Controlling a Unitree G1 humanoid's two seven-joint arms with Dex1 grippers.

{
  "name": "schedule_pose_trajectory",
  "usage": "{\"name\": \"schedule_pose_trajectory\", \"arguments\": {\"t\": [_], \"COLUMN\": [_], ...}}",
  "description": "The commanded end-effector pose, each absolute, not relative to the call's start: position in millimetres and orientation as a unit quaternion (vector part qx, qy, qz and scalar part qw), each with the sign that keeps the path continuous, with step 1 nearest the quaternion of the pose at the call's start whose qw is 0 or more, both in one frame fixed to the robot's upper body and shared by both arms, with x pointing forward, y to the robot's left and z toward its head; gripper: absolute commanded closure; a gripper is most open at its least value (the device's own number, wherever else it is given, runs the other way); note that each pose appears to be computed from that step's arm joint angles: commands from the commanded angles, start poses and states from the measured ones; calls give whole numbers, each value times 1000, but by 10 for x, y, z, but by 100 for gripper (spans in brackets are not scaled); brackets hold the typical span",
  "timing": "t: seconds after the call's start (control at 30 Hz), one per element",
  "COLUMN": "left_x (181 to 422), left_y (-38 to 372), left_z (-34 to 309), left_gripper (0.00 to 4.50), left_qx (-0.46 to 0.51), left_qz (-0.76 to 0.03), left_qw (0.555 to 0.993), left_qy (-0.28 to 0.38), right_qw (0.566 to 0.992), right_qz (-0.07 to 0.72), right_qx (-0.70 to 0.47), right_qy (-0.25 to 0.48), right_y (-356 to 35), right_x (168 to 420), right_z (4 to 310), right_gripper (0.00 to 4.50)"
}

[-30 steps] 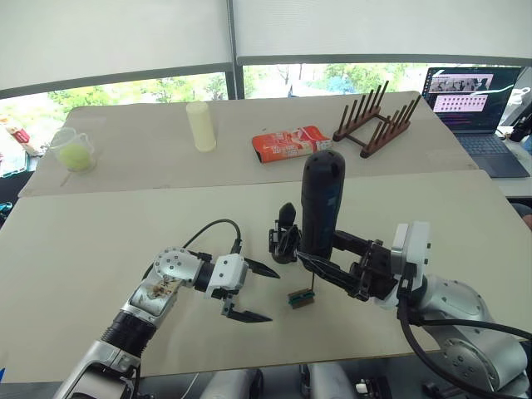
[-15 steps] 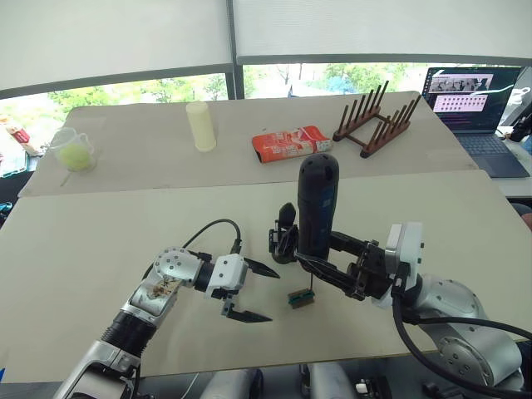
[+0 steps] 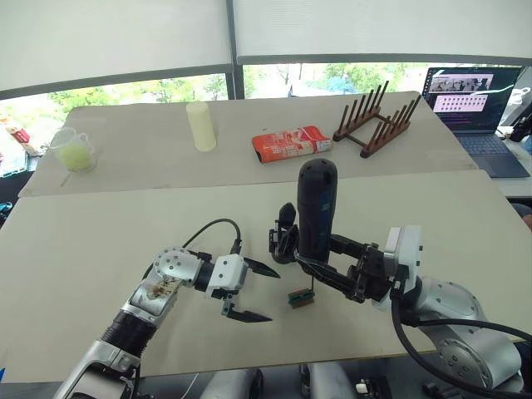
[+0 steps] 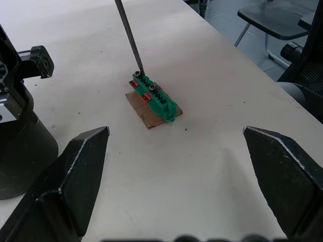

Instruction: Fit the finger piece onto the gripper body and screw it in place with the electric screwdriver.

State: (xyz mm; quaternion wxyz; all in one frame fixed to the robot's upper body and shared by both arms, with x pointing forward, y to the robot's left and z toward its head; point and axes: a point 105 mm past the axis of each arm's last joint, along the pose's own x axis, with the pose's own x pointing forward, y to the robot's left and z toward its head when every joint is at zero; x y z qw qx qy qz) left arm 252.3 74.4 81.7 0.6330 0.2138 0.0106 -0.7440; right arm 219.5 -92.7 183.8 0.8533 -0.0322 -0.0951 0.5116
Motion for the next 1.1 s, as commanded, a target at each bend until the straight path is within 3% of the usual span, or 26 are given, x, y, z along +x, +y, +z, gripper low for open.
{"name": "schedule_pose_trajectory", "arguments": {"t": [0.03, 0.43, 1.1], "left_x": [2549, 2551, 2549], "left_y": [739, 724, 723], "left_z": [884, 880, 884], "left_gripper": [0, 0, 0], "left_qx": [225, 222, 222], "left_qz": [-742, -742, -741], "left_qw": [632, 632, 634], "left_qy": [-3, -5, -5], "right_qw": [845, 845, 845], "right_qz": [515, 519, 514], "right_qx": [-44, -37, -36], "right_qy": [-138, -121, -146], "right_y": [-941, -945, -924], "right_x": [2138, 2134, 2140], "right_z": [2017, 1936, 2067], "right_gripper": [260, 260, 260]}}
